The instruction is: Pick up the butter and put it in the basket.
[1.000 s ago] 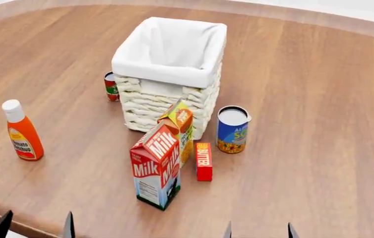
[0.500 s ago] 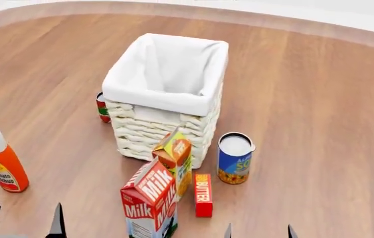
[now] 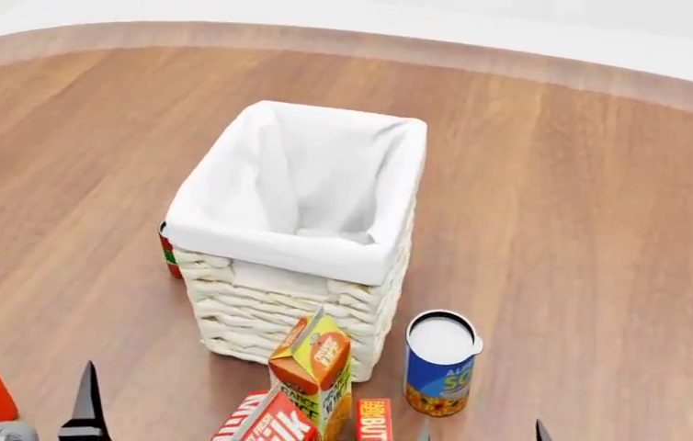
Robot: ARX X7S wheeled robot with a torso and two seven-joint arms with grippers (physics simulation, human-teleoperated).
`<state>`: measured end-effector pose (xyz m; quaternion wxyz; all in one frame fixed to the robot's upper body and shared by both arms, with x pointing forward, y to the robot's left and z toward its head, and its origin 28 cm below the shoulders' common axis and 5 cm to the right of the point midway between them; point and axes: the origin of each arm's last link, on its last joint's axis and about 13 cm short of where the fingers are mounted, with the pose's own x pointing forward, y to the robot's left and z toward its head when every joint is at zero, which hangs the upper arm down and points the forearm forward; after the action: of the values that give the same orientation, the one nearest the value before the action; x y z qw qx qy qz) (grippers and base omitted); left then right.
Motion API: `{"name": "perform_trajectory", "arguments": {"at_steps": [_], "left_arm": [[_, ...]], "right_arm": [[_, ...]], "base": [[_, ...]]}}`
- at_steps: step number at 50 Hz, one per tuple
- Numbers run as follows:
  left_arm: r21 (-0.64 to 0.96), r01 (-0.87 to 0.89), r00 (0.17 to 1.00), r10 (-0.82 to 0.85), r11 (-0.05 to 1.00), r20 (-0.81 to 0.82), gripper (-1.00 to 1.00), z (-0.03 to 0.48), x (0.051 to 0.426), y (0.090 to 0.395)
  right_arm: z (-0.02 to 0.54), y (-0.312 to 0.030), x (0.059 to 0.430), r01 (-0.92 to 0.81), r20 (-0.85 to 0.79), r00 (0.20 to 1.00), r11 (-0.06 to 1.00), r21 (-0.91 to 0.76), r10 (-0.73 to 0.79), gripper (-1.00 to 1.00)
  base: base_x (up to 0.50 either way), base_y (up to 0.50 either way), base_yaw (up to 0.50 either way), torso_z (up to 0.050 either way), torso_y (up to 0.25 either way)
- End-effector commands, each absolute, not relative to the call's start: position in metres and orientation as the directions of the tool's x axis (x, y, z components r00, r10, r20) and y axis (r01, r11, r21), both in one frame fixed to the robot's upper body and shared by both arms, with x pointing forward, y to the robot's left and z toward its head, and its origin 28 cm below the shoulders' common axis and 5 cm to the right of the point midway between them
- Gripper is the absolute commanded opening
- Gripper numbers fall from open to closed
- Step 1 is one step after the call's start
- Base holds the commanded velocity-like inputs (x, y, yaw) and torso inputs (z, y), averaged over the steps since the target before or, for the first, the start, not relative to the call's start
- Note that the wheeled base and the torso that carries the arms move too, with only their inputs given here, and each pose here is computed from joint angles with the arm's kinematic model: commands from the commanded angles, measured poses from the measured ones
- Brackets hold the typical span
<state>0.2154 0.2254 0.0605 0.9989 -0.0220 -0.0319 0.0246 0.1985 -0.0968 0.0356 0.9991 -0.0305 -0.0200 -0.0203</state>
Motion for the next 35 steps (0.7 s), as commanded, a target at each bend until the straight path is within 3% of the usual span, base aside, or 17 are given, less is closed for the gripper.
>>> {"name": "perform_trajectory", "arguments": {"at_steps": [1, 32, 35], "left_arm": [[-0.043, -0.054, 0.995, 0.057, 0.998, 0.076, 1.00, 0.062, 0.216, 0.226], [-0.059, -0.104, 0.989, 0.110, 0.993, 0.099, 1.00, 0.071, 0.225, 0.234], [-0.073, -0.112, 0.990, 0.118, 0.991, 0.075, 1.00, 0.075, 0.226, 0.237]], "right_arm": [[0.036, -0.096, 0.198, 0.049, 0.038, 0.998, 0.997, -0.063, -0.047, 1.00], [0.034, -0.096, 0.199, 0.041, 0.036, 0.999, 0.997, -0.069, -0.039, 1.00], [0.031, -0.096, 0.198, 0.029, 0.064, 0.998, 0.998, -0.063, -0.025, 1.00]], "base": [[0.00, 0.00, 0.00, 0.000, 0.000], [0.00, 0.00, 0.00, 0.000, -0.234], [0.00, 0.00, 0.00, 0.000, 0.000]]}}
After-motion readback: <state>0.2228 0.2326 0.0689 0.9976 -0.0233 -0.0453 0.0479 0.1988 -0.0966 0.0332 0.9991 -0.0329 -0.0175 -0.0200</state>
